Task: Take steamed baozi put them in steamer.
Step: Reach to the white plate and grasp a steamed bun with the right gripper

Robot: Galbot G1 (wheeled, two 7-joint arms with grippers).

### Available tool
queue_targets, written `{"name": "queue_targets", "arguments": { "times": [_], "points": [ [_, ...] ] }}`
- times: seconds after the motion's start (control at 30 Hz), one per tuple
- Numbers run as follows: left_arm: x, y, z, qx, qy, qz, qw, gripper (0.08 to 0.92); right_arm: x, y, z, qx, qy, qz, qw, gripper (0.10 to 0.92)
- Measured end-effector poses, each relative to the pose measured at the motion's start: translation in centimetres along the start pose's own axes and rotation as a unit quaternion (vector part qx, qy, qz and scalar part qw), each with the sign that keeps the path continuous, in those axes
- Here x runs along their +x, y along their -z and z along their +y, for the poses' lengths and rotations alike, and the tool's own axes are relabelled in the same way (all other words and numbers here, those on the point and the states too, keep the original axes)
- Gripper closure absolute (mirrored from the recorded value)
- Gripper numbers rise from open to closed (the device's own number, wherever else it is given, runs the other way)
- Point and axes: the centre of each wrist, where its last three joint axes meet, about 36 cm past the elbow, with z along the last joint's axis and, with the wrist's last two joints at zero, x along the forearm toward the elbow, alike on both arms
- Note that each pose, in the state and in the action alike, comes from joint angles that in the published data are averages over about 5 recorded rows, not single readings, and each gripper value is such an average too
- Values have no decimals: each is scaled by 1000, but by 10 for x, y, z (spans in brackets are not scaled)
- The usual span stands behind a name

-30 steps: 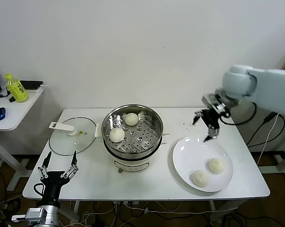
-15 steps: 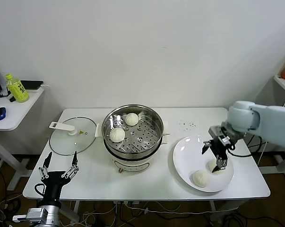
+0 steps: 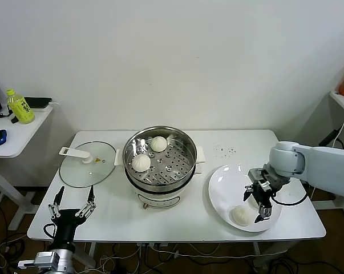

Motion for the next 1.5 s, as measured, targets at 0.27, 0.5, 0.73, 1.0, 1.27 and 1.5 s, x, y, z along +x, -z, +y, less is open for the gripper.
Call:
{"name": "queue_targets", "arguments": {
  "times": [0.27, 0.5, 0.73, 1.0, 1.27, 1.5],
  "points": [
    [0, -3, 0, 5, 0, 4, 1000, 177, -14, 10, -6, 6, 0, 0, 1000, 200],
    [0, -3, 1, 9, 0, 6, 1000, 177, -20, 12, -10, 5, 0, 2, 1000, 200],
    [0, -4, 1, 11, 0, 7, 1000, 177, -26, 10, -13, 1, 3, 4, 1000, 200],
    [-1, -5, 1, 12, 1, 8, 1000, 177, -31, 9, -13, -2, 5, 5, 1000, 200],
    [-1, -6, 2, 13, 1, 9, 1000, 177, -35, 7, -14, -6, 8, 7, 1000, 225],
    [-2, -5, 2, 12, 1, 8, 1000, 177, -37, 6, -13, -9, 10, 5, 1000, 275]
  ]
}}
